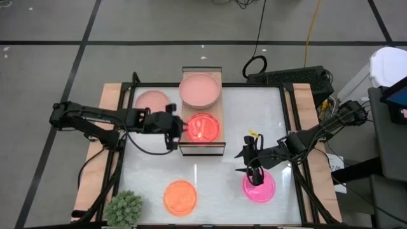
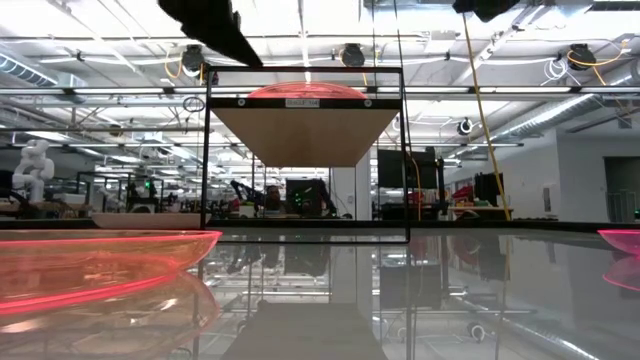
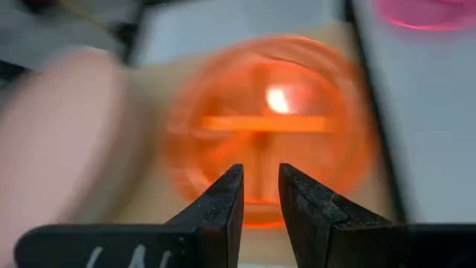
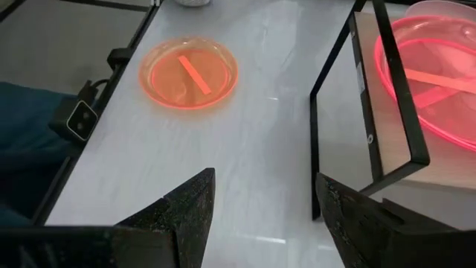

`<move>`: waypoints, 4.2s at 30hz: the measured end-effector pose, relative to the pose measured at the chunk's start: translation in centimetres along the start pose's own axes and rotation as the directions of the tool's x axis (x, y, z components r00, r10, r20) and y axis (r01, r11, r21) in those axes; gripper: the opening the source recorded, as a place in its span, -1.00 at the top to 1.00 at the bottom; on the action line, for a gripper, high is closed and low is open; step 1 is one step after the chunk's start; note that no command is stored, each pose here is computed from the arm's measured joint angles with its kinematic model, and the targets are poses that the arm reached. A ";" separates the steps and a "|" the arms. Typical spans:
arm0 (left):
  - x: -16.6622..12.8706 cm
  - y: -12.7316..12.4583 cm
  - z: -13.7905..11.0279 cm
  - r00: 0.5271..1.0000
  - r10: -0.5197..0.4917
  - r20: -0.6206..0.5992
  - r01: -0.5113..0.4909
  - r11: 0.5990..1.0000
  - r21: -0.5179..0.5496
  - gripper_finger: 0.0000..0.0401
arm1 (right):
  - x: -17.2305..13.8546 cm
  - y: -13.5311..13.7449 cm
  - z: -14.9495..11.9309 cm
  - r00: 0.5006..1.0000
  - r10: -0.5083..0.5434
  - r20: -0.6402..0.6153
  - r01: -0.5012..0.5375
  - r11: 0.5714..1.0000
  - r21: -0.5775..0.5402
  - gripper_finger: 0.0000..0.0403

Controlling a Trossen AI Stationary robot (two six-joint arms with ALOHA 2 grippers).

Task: Place and stack plates onto a shelf
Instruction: Stack the bottom light orange plate on top of the gray plate on the shelf, then stack the pink plate on top of the orange plate on the shelf

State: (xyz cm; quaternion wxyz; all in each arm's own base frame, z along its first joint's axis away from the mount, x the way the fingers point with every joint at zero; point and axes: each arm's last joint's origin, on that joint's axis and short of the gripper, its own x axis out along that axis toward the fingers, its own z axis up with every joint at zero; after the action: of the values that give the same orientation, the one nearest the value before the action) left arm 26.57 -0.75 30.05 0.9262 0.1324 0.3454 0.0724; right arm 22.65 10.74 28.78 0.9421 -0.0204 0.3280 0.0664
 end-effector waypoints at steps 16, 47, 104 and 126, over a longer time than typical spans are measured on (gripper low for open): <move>2.9 5.9 -6.0 0.988 0.152 -0.006 -0.152 0.979 -0.135 0.54 | 0.0 0.0 -0.1 1.000 0.001 -0.003 -0.001 1.000 -0.021 -0.07; 3.7 9.9 -7.3 0.983 0.162 0.085 -0.145 0.973 -0.179 0.54 | 0.0 0.0 -0.1 1.000 0.000 -0.004 0.000 0.999 -0.035 -0.07; -4.9 -3.3 -2.7 0.904 -0.217 0.369 0.257 0.964 -0.062 0.54 | 2.0 12.6 -10.9 0.730 0.208 -0.651 -0.142 0.978 0.154 0.22; -4.9 -3.3 -2.8 0.910 -0.212 0.357 0.252 0.965 -0.069 0.54 | 2.8 12.3 -13.4 0.759 0.194 -0.621 -0.162 0.981 0.107 0.29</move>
State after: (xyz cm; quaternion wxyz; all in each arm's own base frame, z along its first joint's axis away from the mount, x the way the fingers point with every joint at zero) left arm 21.20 -4.43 30.06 0.9805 0.0481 0.1857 -0.0432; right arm 14.85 22.11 16.60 0.7681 0.0118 0.6254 0.1372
